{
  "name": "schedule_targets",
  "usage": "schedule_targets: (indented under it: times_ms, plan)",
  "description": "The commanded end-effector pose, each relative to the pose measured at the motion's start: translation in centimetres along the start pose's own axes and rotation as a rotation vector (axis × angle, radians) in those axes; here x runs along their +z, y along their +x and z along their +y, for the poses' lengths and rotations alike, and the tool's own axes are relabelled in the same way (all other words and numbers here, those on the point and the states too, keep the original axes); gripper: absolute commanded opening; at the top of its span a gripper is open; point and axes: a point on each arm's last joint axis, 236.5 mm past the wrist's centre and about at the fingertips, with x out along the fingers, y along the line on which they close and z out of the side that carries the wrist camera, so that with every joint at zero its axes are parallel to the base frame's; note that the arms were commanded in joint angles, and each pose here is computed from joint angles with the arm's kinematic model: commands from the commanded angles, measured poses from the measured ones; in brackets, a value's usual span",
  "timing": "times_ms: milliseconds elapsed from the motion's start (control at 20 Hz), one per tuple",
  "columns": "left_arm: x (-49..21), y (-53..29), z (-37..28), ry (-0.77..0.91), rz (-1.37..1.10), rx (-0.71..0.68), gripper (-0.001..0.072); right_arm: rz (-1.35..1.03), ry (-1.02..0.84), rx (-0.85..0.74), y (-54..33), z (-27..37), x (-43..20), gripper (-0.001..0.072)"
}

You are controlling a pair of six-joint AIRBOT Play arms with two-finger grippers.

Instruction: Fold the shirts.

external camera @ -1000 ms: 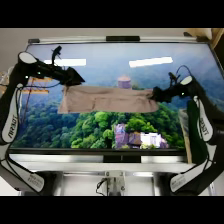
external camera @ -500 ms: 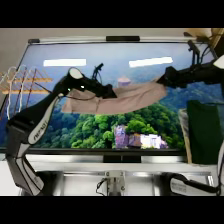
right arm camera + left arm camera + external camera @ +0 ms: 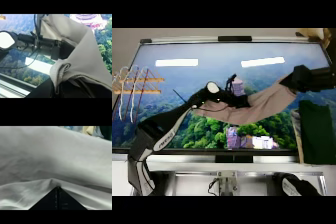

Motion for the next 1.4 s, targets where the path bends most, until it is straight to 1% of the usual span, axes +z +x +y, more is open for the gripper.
schedule_targets:
  times_ms: [0,50,150,250,350,500,600,750,950,1000,1050,1100,1200,1250,1350]
  plan:
    - [0.9,-0.8,-0.7,0.003,-0.032,0.001,0.003,-0.031,-0.002,-0.004,0.2,0.6,0.6,0.0072]
    - [2.3,-2.8,-0.6,0.021,-0.064,0.016,0.003,-0.029,-0.006,0.0,0.9,0.7,0.9,0.0072]
    - [5.5,-9.0,0.3,0.089,-0.128,0.088,0.003,-0.019,-0.015,0.019,3.4,1.1,1.6,0.0072]
    - [7.8,-17.1,1.2,0.149,-0.191,0.185,0.003,-0.004,-0.025,0.046,7.1,1.9,2.4,0.0071]
    - [9.3,-26.1,2.0,0.168,-0.278,0.292,0.003,-0.007,-0.031,0.085,11.8,3.4,3.2,0.0072]
    - [9.6,-38.8,2.7,0.169,-0.431,0.431,0.0031,-0.001,-0.02,0.152,19.4,6.0,3.1,0.0071]
    - [8.7,-44.9,3.0,0.145,-0.505,0.495,0.0031,0.022,0.023,0.221,24.2,8.4,1.9,0.0072]
    - [6.7,-49.5,3.8,0.098,-0.532,0.542,0.0031,0.012,0.102,0.298,29.9,11.3,0.5,0.0072]
    - [5.3,-49.2,4.8,0.081,-0.478,0.547,0.0031,0.037,0.224,0.314,35.2,12.0,-1.9,0.0073]
    - [5.2,-48.6,4.9,0.078,-0.464,0.543,0.0032,0.049,0.264,0.331,35.9,12.4,-2.4,0.0112]
    - [5.0,-48.1,5.2,0.074,-0.452,0.539,0.0032,0.058,0.297,0.347,36.2,12.6,-2.6,0.0336]
    - [4.8,-47.7,5.6,0.064,-0.439,0.536,0.0031,0.066,0.284,0.356,36.1,12.7,-2.7,0.0521]
    - [4.3,-46.9,6.2,0.048,-0.419,0.53,0.0032,0.088,0.185,0.358,34.1,11.5,-2.1,0.052]
    - [4.3,-46.8,6.3,0.044,-0.416,0.529,0.0032,0.101,0.153,0.332,32.8,9.9,-1.5,0.0521]
    - [4.3,-46.9,6.3,0.058,-0.413,0.532,0.0032,0.168,0.098,0.206,29.1,4.3,-1.0,0.0521]
